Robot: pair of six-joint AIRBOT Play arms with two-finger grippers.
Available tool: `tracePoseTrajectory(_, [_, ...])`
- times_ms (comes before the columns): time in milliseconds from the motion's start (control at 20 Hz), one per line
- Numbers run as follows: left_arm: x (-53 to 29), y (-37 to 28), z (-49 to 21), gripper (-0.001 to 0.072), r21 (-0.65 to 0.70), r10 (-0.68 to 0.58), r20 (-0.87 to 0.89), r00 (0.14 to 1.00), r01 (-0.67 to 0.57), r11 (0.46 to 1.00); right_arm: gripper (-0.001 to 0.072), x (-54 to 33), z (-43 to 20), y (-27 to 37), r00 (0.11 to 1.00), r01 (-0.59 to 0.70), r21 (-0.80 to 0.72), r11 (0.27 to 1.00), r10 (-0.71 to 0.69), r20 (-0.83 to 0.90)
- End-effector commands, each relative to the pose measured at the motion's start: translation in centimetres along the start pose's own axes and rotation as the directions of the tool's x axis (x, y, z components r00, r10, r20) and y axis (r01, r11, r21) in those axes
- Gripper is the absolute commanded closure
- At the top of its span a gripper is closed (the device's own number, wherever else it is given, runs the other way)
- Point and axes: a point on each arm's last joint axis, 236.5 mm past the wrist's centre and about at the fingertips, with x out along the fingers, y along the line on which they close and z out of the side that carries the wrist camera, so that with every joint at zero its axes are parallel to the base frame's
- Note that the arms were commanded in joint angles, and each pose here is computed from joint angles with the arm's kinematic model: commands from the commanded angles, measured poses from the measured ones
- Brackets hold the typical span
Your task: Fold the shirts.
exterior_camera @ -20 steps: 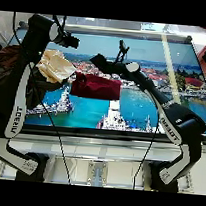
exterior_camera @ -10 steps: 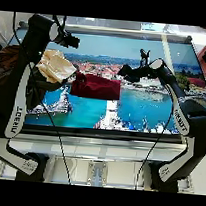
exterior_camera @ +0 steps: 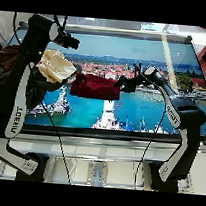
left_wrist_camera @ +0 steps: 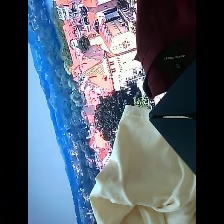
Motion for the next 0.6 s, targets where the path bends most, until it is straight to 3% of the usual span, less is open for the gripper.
tracePoseTrajectory(0, [0.0,0.0,-0.1,0.0687,0.005,0.001,-0.003,1.000,-0.001,1.000,0.0177,2.0,-0.5,2.0,0.995,-0.101,0.021,0.995,0.101,-0.018])
tracePoseTrajectory(200, [0.0,0.1,-0.5,0.0687,0.017,0.001,-0.022,1.000,-0.001,1.000,0.0196,4.6,-1.2,5.1,0.984,-0.175,-0.027,0.984,0.175,-0.009])
tracePoseTrajectory(250, [0.0,0.1,-0.7,0.0687,0.026,0.002,-0.029,1.000,-0.001,1.000,0.0345,4.8,-1.4,5.6,0.983,-0.182,-0.055,0.982,0.182,-0.012])
tracePoseTrajectory(300, [0.0,0.1,-0.7,0.0687,0.028,0.002,-0.031,1.000,-0.001,1.000,0.0603,4.7,-1.5,6.0,0.980,-0.199,-0.073,0.977,0.199,-0.015])
tracePoseTrajectory(350, [0.0,0.1,-0.8,0.0688,0.027,0.001,-0.033,0.999,-0.001,1.000,0.0688,4.6,-1.4,6.3,0.977,-0.213,-0.070,0.974,0.213,-0.015])
tracePoseTrajectory(550, [0.0,0.1,-1.3,0.0688,0.027,0.002,-0.053,0.999,0.000,1.000,0.0690,1.9,0.2,6.9,0.974,-0.216,-0.125,0.968,0.223,0.042])
